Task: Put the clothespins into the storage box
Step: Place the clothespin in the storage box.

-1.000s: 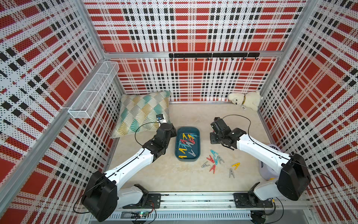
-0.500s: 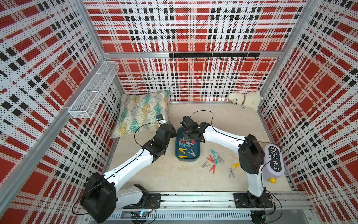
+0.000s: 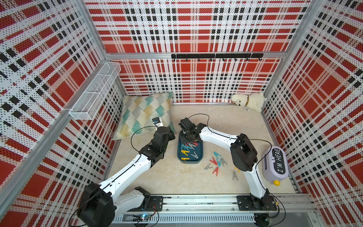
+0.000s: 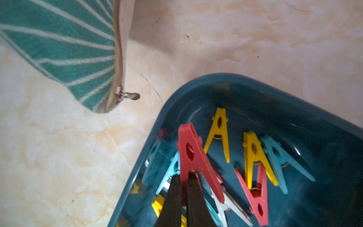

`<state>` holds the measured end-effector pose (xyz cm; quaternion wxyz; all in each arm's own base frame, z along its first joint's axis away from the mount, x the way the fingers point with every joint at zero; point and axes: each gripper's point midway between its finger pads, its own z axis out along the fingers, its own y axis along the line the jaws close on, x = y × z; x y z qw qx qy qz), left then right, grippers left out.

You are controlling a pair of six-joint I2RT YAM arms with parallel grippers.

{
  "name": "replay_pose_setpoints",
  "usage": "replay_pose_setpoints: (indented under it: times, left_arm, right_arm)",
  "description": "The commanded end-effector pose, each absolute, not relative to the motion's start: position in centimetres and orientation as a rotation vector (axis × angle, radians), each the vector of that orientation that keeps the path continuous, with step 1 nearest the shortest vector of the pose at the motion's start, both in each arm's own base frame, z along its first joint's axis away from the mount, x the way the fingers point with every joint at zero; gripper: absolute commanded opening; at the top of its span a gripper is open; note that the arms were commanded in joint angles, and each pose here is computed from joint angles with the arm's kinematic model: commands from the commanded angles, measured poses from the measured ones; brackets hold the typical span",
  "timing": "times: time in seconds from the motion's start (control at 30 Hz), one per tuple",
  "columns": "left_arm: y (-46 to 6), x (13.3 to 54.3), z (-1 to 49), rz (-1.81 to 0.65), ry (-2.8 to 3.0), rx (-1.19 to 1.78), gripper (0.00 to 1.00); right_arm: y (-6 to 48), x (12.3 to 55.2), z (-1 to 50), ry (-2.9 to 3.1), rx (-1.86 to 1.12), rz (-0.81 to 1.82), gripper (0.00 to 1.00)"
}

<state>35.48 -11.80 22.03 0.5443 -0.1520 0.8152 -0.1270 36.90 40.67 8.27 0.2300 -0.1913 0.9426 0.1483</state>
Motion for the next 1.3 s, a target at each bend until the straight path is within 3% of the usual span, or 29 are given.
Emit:
replay_pose_setpoints:
  times: [0.0, 0.83, 1.27]
  left_arm:
    - [-11.4, 35.4, 22.0, -0.294, 1.933, -0.369, 0.3]
    - [-11.4, 35.1, 22.7, -0.299, 1.917, -0.372, 0.3]
    - [-11.0, 34.7, 23.4, -0.291, 1.898, -0.388, 0.3]
  right_arm:
    - [42.1, 37.2, 7.2, 2.609, -0.517, 0.499, 0.07]
    - [43.3, 37.8, 4.2, 2.672, -0.36, 0.873, 0.06]
    - [38.0, 38.9, 1.9, 2.773, -0.238, 0.488, 0.06]
